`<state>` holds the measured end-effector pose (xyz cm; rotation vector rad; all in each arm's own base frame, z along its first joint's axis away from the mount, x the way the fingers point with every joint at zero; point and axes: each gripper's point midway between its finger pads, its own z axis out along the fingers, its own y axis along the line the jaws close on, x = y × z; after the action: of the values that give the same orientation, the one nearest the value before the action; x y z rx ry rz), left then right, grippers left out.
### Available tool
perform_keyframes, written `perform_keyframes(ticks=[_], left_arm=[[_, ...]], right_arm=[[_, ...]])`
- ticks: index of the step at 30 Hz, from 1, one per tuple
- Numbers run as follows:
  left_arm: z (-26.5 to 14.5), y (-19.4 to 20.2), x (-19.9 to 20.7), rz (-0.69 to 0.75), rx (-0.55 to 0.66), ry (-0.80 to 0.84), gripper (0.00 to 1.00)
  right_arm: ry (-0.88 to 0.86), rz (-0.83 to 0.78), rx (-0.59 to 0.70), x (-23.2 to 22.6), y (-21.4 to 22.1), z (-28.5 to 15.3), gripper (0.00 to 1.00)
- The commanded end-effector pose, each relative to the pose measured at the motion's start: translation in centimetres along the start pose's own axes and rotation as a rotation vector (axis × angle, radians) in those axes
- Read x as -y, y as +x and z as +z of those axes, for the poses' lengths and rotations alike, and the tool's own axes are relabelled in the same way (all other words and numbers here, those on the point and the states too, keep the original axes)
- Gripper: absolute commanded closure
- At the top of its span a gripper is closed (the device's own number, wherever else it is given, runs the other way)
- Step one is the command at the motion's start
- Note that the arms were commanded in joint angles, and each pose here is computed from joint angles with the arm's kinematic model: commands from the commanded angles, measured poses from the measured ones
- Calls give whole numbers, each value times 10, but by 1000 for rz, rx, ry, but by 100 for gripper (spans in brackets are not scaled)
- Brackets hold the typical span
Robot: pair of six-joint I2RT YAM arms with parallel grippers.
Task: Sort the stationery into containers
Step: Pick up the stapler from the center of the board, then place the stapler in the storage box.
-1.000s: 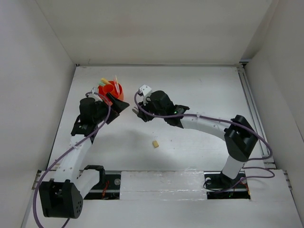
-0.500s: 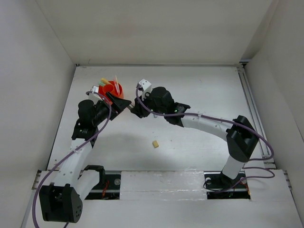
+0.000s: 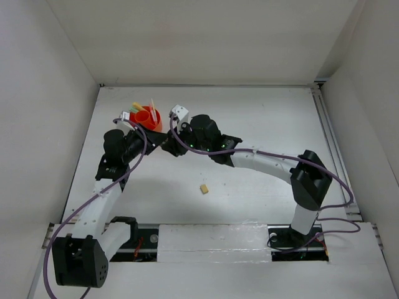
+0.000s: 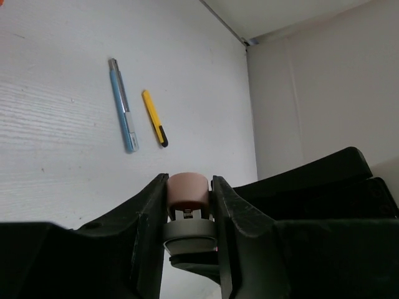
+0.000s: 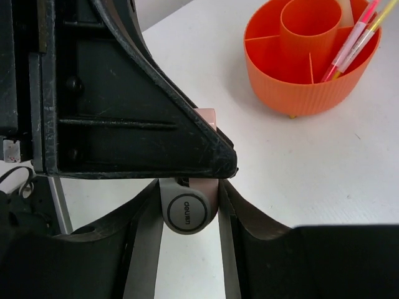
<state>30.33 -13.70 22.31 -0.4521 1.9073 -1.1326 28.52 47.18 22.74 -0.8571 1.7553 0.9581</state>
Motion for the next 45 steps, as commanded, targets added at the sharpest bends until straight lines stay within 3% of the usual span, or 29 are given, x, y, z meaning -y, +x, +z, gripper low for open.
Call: perform_keyframes(ticks=[1, 2, 4, 5, 11, 14, 15, 18, 24, 27, 31, 32, 37, 40, 45], left_arm=[[4, -23, 9, 44, 71, 1, 100], [4, -26, 7, 39, 85, -22, 100], [6, -41, 8, 50, 139, -53, 100], [9, -54, -1, 45, 196, -107, 100], [7, -134, -18, 137, 432, -334, 100], [3, -180, -46, 137, 473, -464, 100], [7, -190, -77, 84, 419, -499, 100], [12, -220, -91, 75, 362, -460, 100], [19, -261, -79, 319, 332, -492, 100], [20, -267, -75, 459, 324, -487, 100], [31, -243, -85, 500, 280, -467, 100], [27, -249, -76, 515, 340, -444, 100], [30, -222, -101, 410, 410, -399, 100], [25, -228, -91, 419, 480, -359, 100], [27, -225, -99, 409, 493, -360, 100]], right_arm=[[-48, -51, 111, -16, -42, 1, 92], [-48, -61, 112, -15, -40, 4, 70], [-23, -58, 104, -9, -35, 4, 14], [-5, -57, 107, -7, -35, 2, 0], [120, -17, 26, 43, -1, -31, 0], [127, -18, -8, 47, 13, -47, 0], [129, -26, -27, 47, 19, -51, 0], [132, -32, -48, 46, 31, -62, 0], [124, -42, -56, 43, 35, -73, 0], [112, -52, -49, 40, 32, -75, 0], [93, -61, -52, 37, 32, -75, 0], [85, -59, -62, 36, 37, -75, 0], [91, -74, -38, 34, 31, -88, 0], [90, -76, -29, 33, 27, -90, 0], [79, -73, -39, 31, 32, -90, 0]])
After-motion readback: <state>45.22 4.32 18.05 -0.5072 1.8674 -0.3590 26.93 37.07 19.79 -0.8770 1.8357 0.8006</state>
